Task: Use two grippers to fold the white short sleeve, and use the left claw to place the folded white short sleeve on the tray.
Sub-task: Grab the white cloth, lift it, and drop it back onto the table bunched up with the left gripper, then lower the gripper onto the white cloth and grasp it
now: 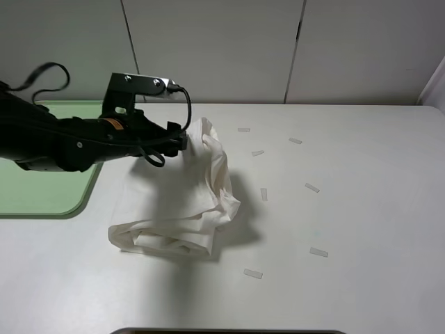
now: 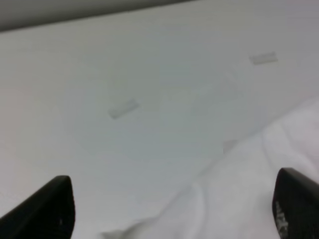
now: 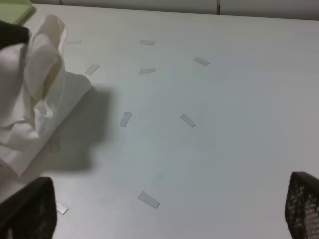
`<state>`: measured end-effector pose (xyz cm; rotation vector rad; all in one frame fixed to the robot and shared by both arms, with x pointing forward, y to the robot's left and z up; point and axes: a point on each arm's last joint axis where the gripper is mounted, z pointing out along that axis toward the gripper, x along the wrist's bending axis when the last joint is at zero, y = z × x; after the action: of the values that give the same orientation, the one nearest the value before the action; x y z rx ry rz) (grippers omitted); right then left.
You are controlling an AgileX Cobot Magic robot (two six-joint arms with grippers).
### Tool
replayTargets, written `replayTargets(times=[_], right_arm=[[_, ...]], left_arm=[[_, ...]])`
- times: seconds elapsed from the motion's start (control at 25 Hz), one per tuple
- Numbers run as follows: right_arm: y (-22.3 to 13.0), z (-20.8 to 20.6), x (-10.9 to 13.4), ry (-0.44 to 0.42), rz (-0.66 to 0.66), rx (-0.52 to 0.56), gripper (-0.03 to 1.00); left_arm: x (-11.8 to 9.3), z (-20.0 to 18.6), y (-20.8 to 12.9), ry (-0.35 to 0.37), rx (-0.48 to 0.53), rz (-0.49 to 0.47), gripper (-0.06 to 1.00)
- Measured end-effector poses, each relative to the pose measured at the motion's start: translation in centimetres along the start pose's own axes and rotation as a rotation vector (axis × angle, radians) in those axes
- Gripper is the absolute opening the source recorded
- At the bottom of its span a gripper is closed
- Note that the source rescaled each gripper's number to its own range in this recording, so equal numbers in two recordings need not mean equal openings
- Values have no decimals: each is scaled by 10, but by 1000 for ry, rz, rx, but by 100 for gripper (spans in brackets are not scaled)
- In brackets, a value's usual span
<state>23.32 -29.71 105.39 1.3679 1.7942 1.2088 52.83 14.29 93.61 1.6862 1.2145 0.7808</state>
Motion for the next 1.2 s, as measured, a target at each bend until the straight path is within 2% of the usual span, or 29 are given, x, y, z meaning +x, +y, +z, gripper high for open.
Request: replayTargets(times=[0.16,0.32,0.36,0.44,0.56,0.76,0.88,0.92,0.96,1.0,1.2], right_arm=[[0,0,0,0,0,0,100],[0,0,0,0,0,0,100],[0,0,0,0,0,0,100],[0,0,0,0,0,0,100],[0,0,0,0,0,0,100],[0,0,0,0,0,0,100],[0,0,0,0,0,0,100],[0,0,0,0,0,0,100],[0,0,0,0,0,0,100],[0,0,0,0,0,0,100],[0,0,0,0,0,0,100]], left_arm=[[-22,16,-15,-83,1,-5,79],[-52,23,-31,-244,12,127,79],[-52,23,-31,-244,12,127,79],[-67,21,-37,-333,11,216,79],[-76,20,-44,-387,18,269,79],[-77,20,-44,-392,24,257,79],[-75,18,-37,-365,28,162,79],[-75,18,-37,-365,28,162,79],[-71,12,-26,-331,22,73,79],[-68,9,-17,-314,12,31,79],[-49,-18,23,-264,24,-69,79]])
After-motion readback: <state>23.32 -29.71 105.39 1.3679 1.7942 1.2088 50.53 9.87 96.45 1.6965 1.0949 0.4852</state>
